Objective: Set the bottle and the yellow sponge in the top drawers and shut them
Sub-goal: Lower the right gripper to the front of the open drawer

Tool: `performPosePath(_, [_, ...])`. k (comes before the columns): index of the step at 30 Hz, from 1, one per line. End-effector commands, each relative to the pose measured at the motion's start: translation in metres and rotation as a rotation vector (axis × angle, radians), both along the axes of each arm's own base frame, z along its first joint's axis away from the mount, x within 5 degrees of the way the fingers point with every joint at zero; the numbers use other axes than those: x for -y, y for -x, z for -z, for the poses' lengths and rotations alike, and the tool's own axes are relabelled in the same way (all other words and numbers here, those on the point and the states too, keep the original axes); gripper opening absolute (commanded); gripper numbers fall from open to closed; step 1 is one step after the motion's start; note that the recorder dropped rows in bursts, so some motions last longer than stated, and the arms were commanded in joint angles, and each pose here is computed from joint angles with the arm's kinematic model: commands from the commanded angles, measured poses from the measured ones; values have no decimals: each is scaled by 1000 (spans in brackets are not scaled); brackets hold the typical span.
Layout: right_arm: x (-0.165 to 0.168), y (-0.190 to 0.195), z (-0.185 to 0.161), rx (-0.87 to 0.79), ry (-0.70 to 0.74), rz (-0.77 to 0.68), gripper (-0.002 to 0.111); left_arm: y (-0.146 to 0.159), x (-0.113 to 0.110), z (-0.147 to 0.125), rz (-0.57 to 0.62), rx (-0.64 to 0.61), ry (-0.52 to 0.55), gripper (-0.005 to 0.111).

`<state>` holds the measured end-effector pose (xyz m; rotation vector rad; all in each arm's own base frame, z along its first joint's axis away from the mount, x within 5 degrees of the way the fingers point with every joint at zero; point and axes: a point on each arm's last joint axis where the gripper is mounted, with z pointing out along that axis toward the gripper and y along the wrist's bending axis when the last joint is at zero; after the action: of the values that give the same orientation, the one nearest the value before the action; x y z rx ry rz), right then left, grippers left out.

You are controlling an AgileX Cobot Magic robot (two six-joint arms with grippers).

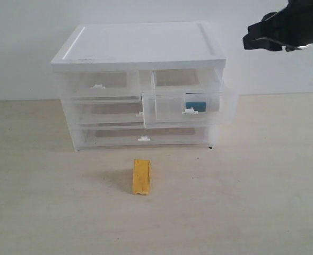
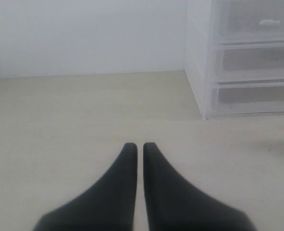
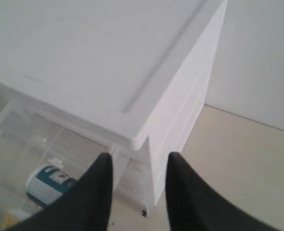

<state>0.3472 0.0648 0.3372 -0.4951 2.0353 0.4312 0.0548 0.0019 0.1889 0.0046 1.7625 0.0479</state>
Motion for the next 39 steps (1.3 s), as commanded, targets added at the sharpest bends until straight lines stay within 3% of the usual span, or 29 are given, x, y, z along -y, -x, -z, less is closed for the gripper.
performPosePath(1, [8,16,-19,10,26,66,0,0,0,1,-3,2,15,4])
performPosePath(7, [-15,47,-48,159,28,42,0,0,0,1,-4,-1,15,4])
performPosePath(10, [-31,74,-42,383,31,151,0,0,0,1,-4,-1,15,4])
performPosePath(13, [-44,93,-24,450,129,93,0,0,0,1,-4,-1,15,4])
performPosePath(17, [-73,120,14,439,354,-209,0,0,0,1,-4,1,15,4])
performPosePath(21, [-83,138,40,369,484,-495,0,0,0,1,-4,1,15,4])
performPosePath(28, [-82,157,60,220,564,-760,0,0,0,1,-4,1,15,4])
performPosePath(31, [-80,150,56,216,527,-644,0,0,0,1,-4,-2,15,4])
performPosePath(34, [-76,133,42,261,367,-331,0,0,0,1,-4,-2,15,4])
performPosePath(39, [-76,131,41,210,272,-256,0,0,0,1,-4,-2,15,4])
